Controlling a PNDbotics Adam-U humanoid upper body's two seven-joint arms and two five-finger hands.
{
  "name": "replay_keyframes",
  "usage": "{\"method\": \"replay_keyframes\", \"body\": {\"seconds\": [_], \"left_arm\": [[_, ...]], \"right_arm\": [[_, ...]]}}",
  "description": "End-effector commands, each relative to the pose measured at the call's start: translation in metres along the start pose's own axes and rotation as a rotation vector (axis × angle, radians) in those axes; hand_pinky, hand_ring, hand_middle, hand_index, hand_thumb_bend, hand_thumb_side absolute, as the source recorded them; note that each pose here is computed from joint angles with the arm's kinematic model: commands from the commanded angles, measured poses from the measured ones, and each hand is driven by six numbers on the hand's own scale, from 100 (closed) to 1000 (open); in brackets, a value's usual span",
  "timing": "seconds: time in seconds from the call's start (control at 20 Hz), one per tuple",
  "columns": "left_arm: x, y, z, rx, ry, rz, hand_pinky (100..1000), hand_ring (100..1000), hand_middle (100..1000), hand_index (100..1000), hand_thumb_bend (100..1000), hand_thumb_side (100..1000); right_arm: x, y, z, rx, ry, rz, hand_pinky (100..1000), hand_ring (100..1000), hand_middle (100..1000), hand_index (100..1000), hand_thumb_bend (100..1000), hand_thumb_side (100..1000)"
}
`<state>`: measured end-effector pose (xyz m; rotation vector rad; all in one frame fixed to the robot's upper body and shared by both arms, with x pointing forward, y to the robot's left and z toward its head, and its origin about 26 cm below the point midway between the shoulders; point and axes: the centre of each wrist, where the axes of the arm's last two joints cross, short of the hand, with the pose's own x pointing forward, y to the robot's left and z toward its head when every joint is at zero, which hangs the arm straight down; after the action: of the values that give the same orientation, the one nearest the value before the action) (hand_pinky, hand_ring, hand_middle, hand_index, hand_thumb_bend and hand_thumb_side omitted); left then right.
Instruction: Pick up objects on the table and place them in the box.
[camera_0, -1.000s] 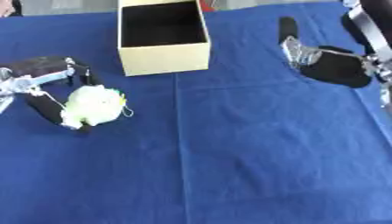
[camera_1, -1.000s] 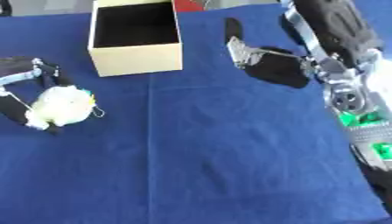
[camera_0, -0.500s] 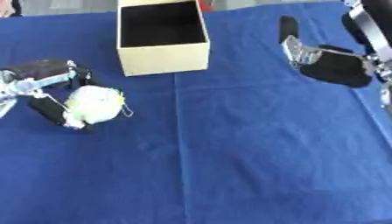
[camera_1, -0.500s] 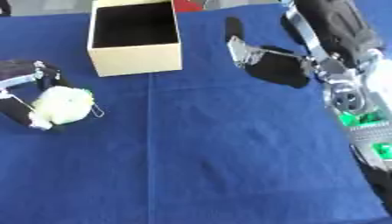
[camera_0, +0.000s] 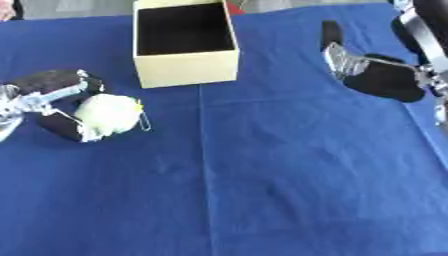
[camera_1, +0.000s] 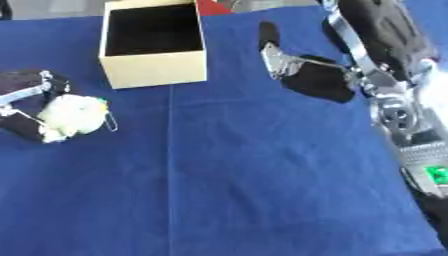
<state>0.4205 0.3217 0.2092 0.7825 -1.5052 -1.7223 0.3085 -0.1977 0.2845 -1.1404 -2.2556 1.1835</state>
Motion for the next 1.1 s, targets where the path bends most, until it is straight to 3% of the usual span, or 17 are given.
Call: {"method": "replay_keyframes", "body": {"seconds": [0.05, 0.4, 1.1], "left_arm": [[-0.004, 0.01, 0.006, 0.037, 0.014, -0.026, 428, 592, 571, 705, 218, 379], [0.001, 0.028, 0.018, 0.134, 0.008, -0.057, 426, 590, 565, 696, 205, 421], [0.023, 0.105, 0.037, 0.376, -0.013, -0.202, 426, 579, 533, 664, 134, 482]], "right_arm": [[-0.001, -0.009, -0.001, -0.025, -0.007, 0.013, 933, 824, 766, 856, 100, 600], [-0.001, -0.009, -0.001, -0.025, -0.005, 0.014, 933, 823, 766, 855, 100, 598], [-0.001, -0.01, -0.001, -0.025, -0.011, 0.025, 933, 824, 767, 855, 100, 596]]}}
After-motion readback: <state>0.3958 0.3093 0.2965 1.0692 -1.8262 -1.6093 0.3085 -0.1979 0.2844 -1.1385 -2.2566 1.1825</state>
